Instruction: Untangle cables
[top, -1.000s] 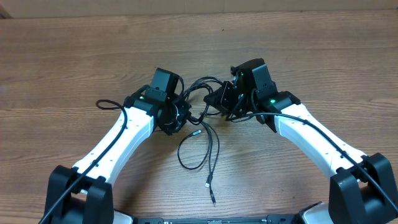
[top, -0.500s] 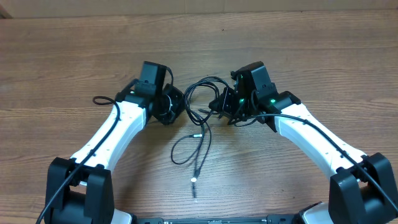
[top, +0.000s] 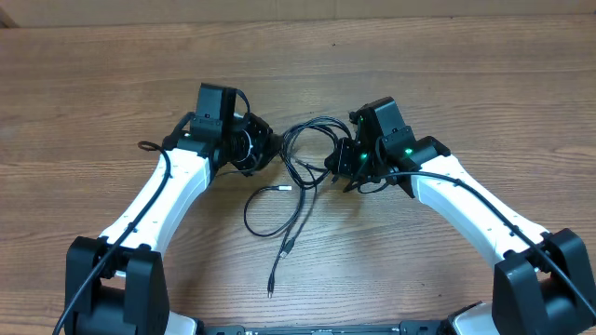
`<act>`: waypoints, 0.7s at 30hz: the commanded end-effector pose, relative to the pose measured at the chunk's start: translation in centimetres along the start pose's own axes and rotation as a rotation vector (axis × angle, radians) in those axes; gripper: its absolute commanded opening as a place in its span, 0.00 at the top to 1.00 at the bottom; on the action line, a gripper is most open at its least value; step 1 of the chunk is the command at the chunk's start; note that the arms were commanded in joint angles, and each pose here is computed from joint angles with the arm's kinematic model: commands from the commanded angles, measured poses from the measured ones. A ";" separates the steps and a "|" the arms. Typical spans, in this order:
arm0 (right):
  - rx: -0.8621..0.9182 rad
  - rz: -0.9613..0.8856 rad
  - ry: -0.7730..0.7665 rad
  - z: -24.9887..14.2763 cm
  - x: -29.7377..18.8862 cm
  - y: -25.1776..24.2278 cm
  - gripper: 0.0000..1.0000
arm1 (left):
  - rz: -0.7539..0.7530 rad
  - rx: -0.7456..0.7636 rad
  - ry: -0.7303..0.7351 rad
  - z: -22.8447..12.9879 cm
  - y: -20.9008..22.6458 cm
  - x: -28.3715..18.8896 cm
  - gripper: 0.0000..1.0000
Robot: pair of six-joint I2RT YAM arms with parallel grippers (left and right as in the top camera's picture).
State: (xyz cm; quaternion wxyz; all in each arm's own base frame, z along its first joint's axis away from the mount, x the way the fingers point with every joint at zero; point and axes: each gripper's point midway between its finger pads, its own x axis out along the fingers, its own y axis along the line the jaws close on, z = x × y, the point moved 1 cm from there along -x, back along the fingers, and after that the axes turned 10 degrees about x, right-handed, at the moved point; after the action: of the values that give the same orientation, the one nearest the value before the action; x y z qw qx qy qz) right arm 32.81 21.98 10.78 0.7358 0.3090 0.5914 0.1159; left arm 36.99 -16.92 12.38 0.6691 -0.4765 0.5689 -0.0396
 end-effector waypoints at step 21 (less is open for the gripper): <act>-0.018 0.005 -0.003 0.3 -0.4 0.5 0.90 | 0.341 0.241 -0.089 -0.4 5.9 7.3 0.44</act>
State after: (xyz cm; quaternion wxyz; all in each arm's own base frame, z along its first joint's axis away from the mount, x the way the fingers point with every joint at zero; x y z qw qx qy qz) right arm 32.41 21.83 10.55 0.7328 0.3026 0.5986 0.1146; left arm 35.33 -18.57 4.11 0.7285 -0.3091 0.6109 0.0213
